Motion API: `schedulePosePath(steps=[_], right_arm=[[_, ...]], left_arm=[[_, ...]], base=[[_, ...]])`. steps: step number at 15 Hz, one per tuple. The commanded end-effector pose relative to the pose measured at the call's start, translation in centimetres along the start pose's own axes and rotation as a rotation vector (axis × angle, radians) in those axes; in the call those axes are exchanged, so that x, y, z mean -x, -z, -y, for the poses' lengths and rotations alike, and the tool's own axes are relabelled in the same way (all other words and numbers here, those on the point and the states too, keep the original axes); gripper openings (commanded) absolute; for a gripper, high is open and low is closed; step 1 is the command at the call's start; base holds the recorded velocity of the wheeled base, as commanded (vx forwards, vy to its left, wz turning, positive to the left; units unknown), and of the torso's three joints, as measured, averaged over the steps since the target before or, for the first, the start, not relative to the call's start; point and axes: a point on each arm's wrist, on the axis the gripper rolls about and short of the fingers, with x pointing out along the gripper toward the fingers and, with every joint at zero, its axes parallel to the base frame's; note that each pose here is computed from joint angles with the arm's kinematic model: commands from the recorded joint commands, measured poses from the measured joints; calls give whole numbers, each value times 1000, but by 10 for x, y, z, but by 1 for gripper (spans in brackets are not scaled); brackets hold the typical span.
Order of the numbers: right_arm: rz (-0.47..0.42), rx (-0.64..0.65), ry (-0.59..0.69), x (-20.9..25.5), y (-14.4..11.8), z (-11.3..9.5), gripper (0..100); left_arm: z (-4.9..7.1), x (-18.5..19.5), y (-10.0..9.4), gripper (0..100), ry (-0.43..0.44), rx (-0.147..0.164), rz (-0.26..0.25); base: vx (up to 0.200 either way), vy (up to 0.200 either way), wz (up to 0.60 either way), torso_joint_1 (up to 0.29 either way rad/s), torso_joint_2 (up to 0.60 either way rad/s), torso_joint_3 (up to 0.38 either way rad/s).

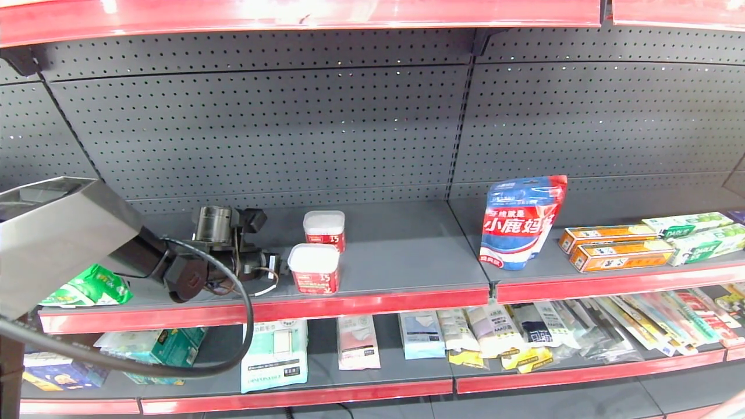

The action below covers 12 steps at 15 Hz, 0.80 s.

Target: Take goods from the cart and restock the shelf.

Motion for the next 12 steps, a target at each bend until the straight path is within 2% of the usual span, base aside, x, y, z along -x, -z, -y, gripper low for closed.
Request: schedulePosePath(steps=[1,10,12], right_arm=[[0,0,-2,0,0,0,100],[0,1,-2,0,0,0,100],[0,0,0,0,0,0,100]], left_arm=[[1,2,-2,100,1,-1,5],[2,4,-2,100,-1,-3,2],[2,4,0,100,-1,-2,-13]], base=[[0,0,0,0,0,0],[0,0,0,0,0,0],[0,0,0,0,0,0]])
